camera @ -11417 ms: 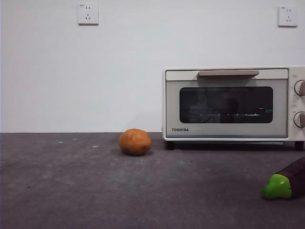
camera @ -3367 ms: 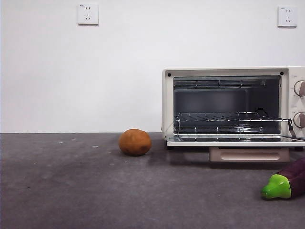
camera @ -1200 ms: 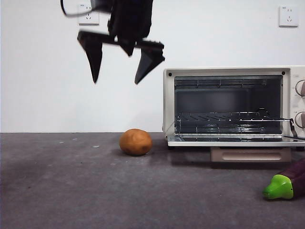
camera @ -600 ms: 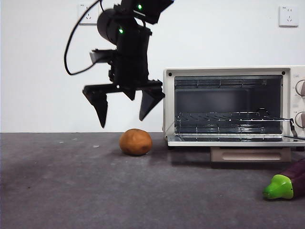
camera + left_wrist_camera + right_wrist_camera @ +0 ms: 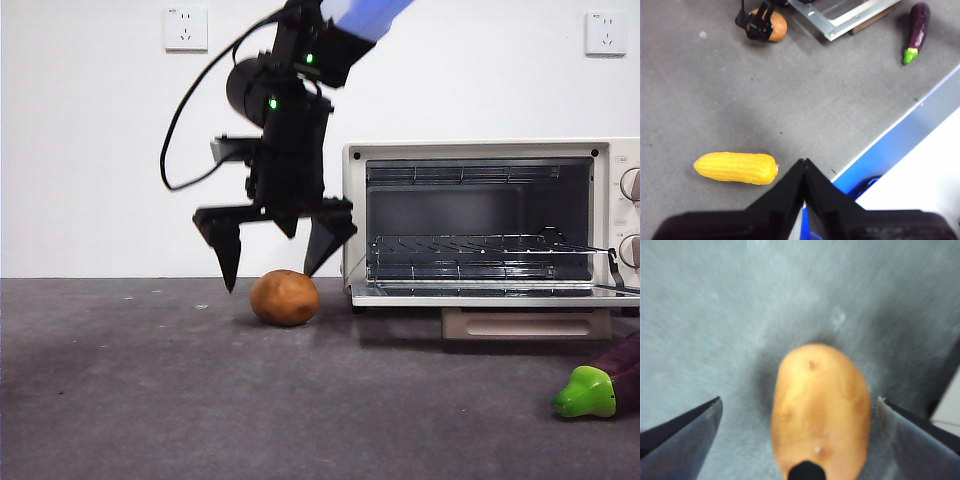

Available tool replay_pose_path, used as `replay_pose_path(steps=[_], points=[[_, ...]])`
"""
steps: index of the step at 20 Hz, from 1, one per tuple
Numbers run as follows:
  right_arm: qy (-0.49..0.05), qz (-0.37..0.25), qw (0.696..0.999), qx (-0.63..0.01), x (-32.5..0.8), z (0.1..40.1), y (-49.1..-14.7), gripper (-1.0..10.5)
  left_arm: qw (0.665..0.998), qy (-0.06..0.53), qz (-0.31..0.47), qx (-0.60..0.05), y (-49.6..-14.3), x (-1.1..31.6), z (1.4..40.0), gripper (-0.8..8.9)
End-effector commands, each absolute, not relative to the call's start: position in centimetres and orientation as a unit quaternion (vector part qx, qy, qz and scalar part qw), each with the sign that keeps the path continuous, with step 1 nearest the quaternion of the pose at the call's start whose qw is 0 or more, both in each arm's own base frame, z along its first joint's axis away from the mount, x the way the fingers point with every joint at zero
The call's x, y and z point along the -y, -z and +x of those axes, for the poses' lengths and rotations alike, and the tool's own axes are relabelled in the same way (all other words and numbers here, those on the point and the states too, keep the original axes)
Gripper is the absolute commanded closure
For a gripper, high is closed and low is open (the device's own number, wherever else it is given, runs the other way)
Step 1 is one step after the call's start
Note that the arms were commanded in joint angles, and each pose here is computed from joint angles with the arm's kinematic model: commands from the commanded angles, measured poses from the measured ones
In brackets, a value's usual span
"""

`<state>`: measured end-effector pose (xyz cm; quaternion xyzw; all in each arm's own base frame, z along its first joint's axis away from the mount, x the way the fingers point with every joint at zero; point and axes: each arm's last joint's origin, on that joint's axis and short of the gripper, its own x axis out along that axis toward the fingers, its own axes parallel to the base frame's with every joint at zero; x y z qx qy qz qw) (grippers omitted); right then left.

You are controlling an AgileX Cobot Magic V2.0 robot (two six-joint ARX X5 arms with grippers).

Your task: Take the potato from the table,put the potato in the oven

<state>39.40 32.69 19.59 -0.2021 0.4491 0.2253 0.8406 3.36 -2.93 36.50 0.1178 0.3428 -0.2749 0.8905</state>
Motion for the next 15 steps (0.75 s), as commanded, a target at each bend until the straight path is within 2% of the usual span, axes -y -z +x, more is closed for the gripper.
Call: replay_pose_path(steps=[1,6,8,13,14,15], points=[[-0.218,-0.206,0.834,-0.463,-33.0,39.6,-17.7,1.0,0.888,0.274,0.125,-0.348,-36.3,3.3,3.7,8.18],[-0.216,-0.201,0.821,-0.489,-33.0,39.5,-16.4,1.1,0.884,0.273,0.133,-0.356,-36.2,3.7,4.1,8.18],[-0.212,-0.194,0.819,-0.497,-33.0,39.5,-16.1,2.6,0.884,0.273,0.133,-0.357,-36.2,3.7,4.1,8.18],[-0.199,-0.18,0.82,-0.506,-32.9,39.4,-16.0,7.9,0.884,0.273,0.133,-0.357,-36.2,3.7,4.1,8.19],[-0.189,-0.183,0.82,-0.508,-32.8,39.3,-16.0,8.5,0.884,0.273,0.133,-0.357,-36.2,3.7,4.1,8.18],[-0.179,-0.184,0.821,-0.509,-32.7,39.3,-15.9,8.6,0.884,0.273,0.133,-0.357,-36.2,3.7,4.1,8.18]])
